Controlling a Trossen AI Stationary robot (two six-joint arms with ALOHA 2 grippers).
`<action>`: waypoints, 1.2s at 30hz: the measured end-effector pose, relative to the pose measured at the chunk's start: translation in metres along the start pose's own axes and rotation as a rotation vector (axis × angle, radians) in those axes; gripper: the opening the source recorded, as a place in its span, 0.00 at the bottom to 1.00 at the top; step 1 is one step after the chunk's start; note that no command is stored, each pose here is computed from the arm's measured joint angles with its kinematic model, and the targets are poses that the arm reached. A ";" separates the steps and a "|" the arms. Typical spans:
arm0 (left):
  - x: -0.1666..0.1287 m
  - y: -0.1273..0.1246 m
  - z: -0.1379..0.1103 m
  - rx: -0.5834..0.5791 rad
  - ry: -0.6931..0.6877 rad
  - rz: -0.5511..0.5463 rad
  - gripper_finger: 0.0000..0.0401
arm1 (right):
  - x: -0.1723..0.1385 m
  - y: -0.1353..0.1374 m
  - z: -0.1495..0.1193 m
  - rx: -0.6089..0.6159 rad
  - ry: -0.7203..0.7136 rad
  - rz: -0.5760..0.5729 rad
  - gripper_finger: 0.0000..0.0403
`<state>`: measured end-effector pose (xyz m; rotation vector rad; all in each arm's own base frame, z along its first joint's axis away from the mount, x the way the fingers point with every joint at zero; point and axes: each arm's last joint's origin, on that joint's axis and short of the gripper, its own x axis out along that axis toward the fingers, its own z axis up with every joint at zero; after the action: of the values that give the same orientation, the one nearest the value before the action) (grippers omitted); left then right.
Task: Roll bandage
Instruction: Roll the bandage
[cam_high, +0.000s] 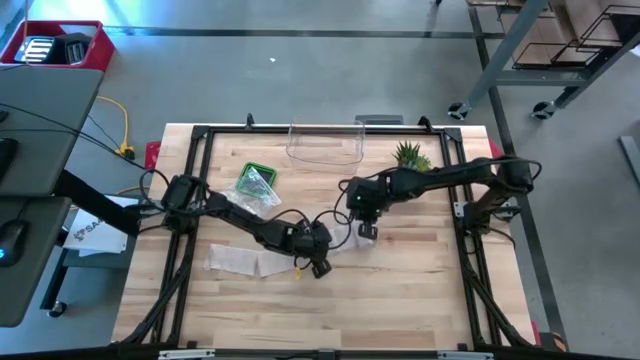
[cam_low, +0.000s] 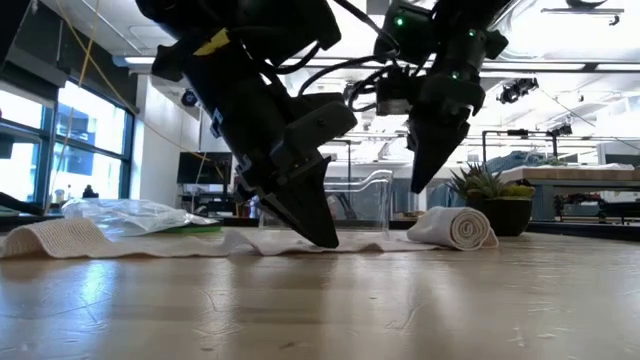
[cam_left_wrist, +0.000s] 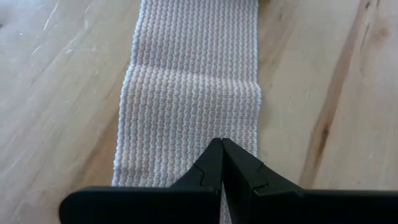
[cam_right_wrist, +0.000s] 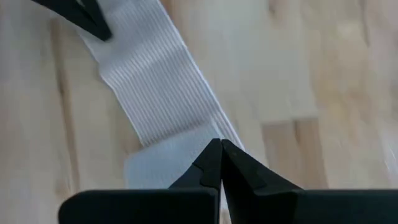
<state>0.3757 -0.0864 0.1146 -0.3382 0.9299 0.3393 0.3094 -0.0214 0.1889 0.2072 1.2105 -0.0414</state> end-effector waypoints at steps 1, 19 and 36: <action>0.000 0.001 0.001 -0.002 0.000 0.001 0.00 | -0.002 -0.003 -0.001 0.019 0.008 -0.005 0.00; -0.034 0.024 0.036 -0.002 -0.073 0.001 0.00 | -0.027 -0.029 -0.009 0.073 0.028 -0.038 0.00; -0.050 0.041 0.085 0.003 -0.160 -0.004 0.00 | -0.033 -0.031 -0.015 0.231 0.056 -0.104 0.00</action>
<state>0.3920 -0.0209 0.1967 -0.3054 0.7730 0.3559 0.2795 -0.0513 0.2105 0.3489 1.2710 -0.2690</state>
